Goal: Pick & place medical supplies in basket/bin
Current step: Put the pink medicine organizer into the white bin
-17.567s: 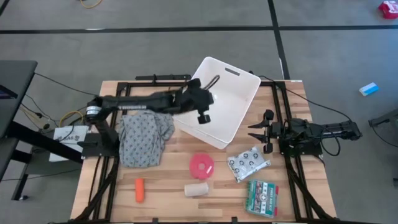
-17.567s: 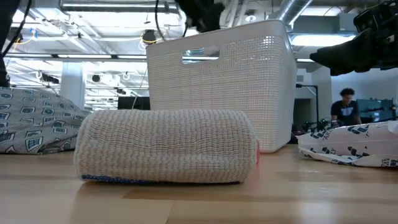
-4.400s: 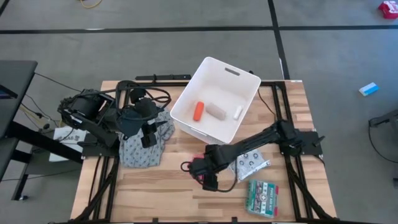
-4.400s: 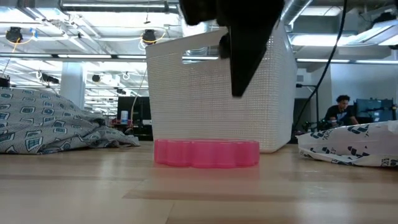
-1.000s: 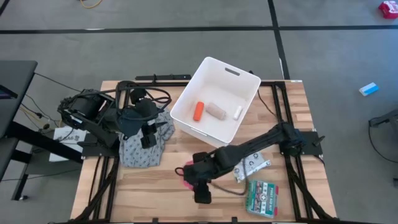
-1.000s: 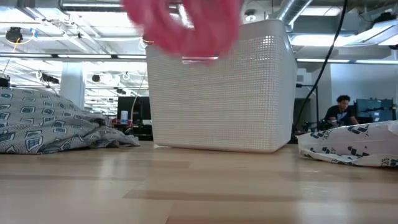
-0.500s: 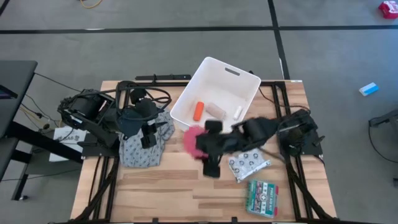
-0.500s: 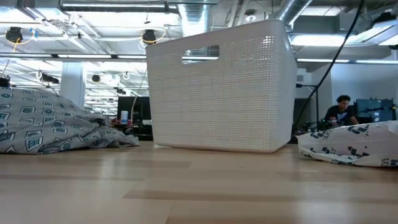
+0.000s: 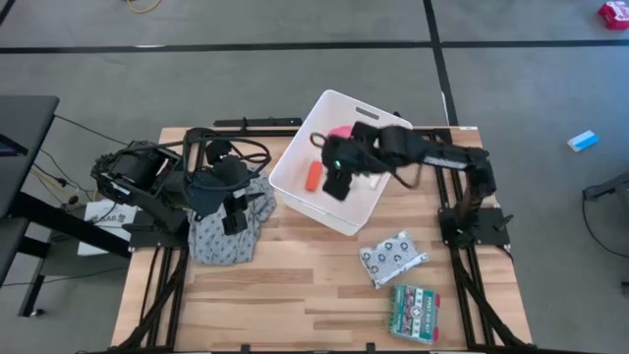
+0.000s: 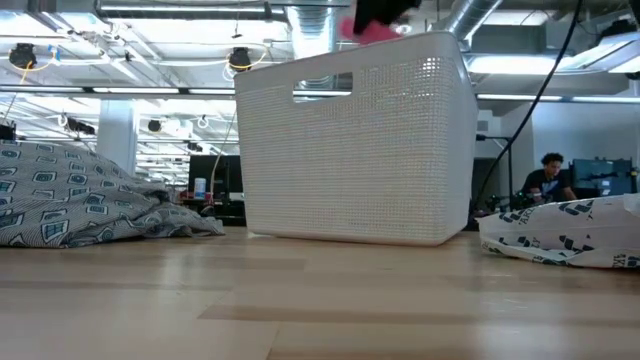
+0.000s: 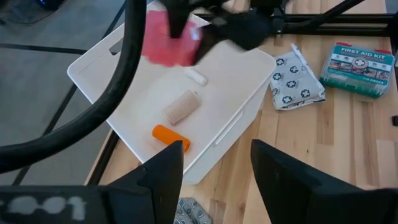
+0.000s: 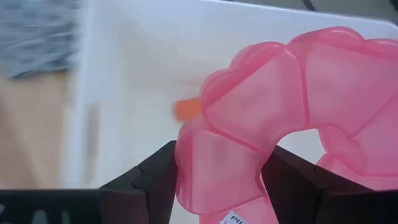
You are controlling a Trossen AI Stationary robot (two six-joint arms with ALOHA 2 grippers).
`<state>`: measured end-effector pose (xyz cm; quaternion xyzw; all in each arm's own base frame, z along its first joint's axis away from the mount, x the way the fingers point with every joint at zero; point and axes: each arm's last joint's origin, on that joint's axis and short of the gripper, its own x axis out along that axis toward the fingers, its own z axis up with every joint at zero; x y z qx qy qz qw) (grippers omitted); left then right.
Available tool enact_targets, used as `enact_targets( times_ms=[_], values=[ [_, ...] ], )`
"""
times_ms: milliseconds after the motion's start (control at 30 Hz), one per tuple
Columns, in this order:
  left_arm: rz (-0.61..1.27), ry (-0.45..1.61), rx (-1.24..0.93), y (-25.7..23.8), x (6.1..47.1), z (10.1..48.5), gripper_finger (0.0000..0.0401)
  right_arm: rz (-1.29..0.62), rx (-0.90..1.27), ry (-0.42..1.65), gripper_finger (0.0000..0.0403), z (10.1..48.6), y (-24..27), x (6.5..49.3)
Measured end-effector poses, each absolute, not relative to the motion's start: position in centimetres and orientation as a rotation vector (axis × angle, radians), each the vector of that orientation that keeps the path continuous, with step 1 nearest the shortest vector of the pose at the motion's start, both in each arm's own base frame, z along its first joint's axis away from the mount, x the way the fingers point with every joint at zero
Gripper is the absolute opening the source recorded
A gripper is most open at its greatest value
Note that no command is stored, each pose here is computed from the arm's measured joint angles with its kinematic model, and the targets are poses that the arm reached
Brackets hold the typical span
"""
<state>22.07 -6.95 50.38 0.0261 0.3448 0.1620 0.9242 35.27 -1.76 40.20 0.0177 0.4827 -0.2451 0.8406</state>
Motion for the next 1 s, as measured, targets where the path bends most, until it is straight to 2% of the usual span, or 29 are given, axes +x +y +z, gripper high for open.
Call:
enact_targets(
  times_ms=[133, 367, 600, 1000],
  values=[
    [0.332, 0.708, 0.053, -7.0, 22.1, 50.4, 0.0178, -0.586, 0.102, 1.054, 0.0199, 39.2, -5.6, 35.3],
    [0.332, 0.708, 0.053, -6.9, 22.1, 50.4, 0.0178, -0.512, 0.326, 1.056, 0.0199, 35.5, -10.1, 36.1],
    [0.328, 0.710, 0.063, -7.0, 22.1, 50.4, 0.0178, -0.184, 0.511, 1.127, 0.0200, 30.7, -9.5, 36.9],
    [0.331, 0.711, 0.058, -7.0, 22.1, 50.3, 0.0178, -0.173, 0.491, 1.137, 0.0203, 25.4, -9.1, 37.2]
  ],
)
